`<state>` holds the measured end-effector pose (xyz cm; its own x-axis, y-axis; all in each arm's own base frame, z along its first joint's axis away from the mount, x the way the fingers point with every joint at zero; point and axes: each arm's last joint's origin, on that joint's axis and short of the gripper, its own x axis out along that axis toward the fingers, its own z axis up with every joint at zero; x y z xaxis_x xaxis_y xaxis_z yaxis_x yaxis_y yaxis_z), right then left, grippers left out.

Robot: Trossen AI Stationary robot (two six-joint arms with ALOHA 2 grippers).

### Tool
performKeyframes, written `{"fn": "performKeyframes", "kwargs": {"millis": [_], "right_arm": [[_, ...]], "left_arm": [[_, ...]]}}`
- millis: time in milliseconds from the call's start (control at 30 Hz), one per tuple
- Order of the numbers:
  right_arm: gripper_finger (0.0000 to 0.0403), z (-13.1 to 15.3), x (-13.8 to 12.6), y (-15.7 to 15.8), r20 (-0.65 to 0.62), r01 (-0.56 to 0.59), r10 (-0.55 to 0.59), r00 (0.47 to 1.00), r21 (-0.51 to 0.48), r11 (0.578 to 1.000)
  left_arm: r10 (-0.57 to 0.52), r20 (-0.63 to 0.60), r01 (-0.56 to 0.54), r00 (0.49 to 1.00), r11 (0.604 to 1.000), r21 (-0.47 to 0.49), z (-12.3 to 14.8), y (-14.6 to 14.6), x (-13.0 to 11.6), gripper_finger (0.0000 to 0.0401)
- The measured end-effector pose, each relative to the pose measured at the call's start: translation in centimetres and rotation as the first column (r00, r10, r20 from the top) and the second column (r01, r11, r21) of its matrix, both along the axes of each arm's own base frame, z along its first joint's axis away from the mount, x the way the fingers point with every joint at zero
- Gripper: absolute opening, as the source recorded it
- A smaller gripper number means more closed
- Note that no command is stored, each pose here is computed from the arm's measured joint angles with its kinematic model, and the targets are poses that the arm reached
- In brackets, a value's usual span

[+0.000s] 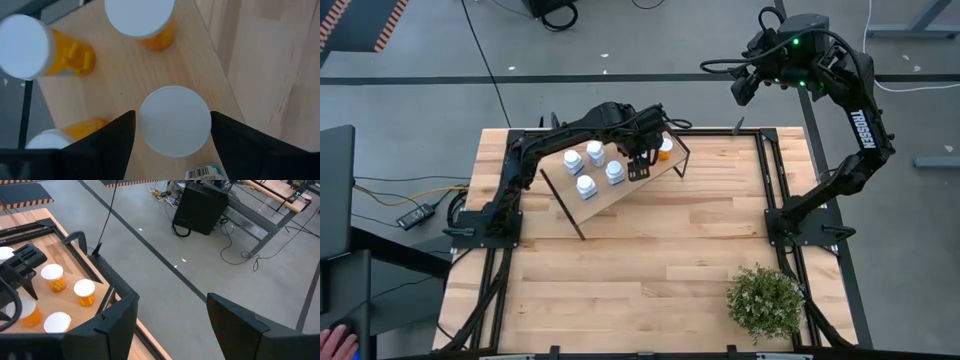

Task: Pick and place medicine bottles onto shelf by color
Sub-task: Put the orange pill bottle on the shelf aligned with the other orange pill bottle, then return to Home Position

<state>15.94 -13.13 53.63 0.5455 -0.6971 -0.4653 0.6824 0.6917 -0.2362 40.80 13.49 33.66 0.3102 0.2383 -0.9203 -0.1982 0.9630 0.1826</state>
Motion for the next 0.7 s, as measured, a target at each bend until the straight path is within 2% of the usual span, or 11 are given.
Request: {"fn": "performKeyframes", "kwargs": {"millis": [267,433,533,700], "right_arm": [[0.0245,-0.1,0.0,0.0,0.003,0.006,-0.006,1.000,0.019,1.000],[0.0245,-0.4,-0.2,0.2,-0.007,0.020,-0.020,1.000,0.061,0.998],[0.0245,-0.5,-0.1,0.2,0.003,-0.008,0.008,1.000,0.074,0.997],[0.0245,-0.5,-0.1,0.2,0.001,-0.011,0.011,1.000,0.075,0.997]], "left_arm": [[0.006,0.059,-0.008,0.998,0.999,0.031,2.0,-0.3,-1.0,0.0261],[0.053,0.126,-0.058,0.991,0.998,0.034,3.9,-0.8,-1.8,0.0263],[0.097,0.222,-0.106,0.970,0.994,0.030,5.8,-1.3,-2.3,0.0260],[0.153,0.425,-0.180,0.892,0.983,0.025,9.5,-2.6,-3.7,0.0241]]}}
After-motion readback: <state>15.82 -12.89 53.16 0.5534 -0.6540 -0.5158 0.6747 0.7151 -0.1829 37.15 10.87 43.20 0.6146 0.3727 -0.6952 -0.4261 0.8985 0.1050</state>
